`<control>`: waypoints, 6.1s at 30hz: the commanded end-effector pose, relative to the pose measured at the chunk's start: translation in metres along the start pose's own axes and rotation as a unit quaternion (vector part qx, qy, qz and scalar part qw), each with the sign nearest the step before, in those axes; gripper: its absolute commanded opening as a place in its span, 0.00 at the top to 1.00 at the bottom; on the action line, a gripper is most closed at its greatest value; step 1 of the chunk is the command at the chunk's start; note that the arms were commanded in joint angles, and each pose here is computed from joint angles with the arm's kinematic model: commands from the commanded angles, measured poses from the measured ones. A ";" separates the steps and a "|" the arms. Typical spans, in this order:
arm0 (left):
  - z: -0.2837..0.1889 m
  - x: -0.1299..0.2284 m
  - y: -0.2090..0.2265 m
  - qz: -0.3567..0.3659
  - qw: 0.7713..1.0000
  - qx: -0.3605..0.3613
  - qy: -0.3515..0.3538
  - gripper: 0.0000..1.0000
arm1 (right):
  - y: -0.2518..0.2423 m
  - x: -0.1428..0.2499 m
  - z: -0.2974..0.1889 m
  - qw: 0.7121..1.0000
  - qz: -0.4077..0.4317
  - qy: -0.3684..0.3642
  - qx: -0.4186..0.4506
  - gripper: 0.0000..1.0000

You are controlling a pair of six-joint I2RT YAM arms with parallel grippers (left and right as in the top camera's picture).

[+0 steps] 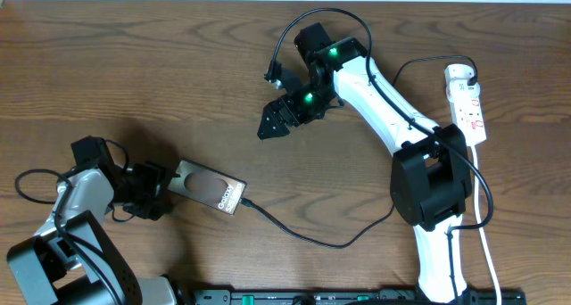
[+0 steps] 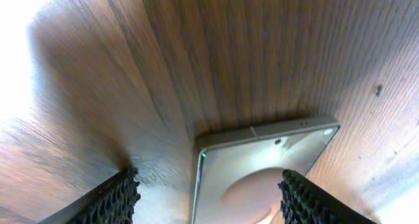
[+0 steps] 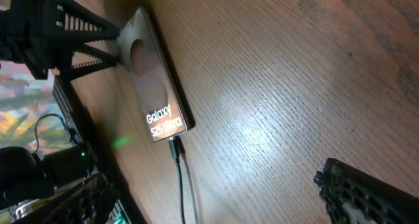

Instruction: Plug charger to phone and switch on socket

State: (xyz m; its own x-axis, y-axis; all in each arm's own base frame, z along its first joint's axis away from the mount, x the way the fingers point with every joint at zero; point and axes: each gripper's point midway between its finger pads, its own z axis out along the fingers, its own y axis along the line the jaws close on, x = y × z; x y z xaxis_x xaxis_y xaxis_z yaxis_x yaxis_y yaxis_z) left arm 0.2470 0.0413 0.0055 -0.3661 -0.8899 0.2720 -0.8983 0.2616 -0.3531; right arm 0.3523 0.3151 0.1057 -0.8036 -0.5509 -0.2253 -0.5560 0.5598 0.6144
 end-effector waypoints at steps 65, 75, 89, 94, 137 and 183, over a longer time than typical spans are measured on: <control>-0.138 0.137 -0.187 0.533 0.831 0.047 -0.150 0.05 | -0.282 0.180 -0.354 0.864 0.311 -0.254 0.305 0.01; -0.136 0.137 -0.186 0.532 0.833 0.043 -0.147 0.05 | -0.320 0.178 -0.297 0.893 0.317 -0.230 0.224 0.01; -0.135 0.137 -0.185 0.532 0.833 0.042 -0.146 0.05 | -0.330 0.153 -0.243 0.915 0.302 -0.209 0.165 0.01; -0.135 0.136 -0.185 0.532 0.833 0.042 -0.146 0.05 | -0.328 0.146 -0.237 0.919 0.294 -0.199 0.173 0.01; -0.134 0.137 -0.181 0.531 0.835 0.036 -0.141 0.05 | -0.323 0.156 -0.177 0.906 0.361 -0.180 0.126 0.01; -0.134 0.137 -0.181 0.531 0.835 0.036 -0.141 0.05 | -0.196 0.148 -0.411 0.799 0.349 -0.346 0.346 0.01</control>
State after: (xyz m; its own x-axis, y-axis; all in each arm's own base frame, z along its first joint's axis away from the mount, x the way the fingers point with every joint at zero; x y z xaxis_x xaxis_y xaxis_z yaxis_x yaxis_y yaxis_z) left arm 0.3262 -0.0800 0.2255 -0.8682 -0.2369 -0.4360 -0.0890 0.9388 -0.3328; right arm 0.4453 -0.1368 0.1961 -0.8353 0.3650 -0.4112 0.2810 0.9262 0.2514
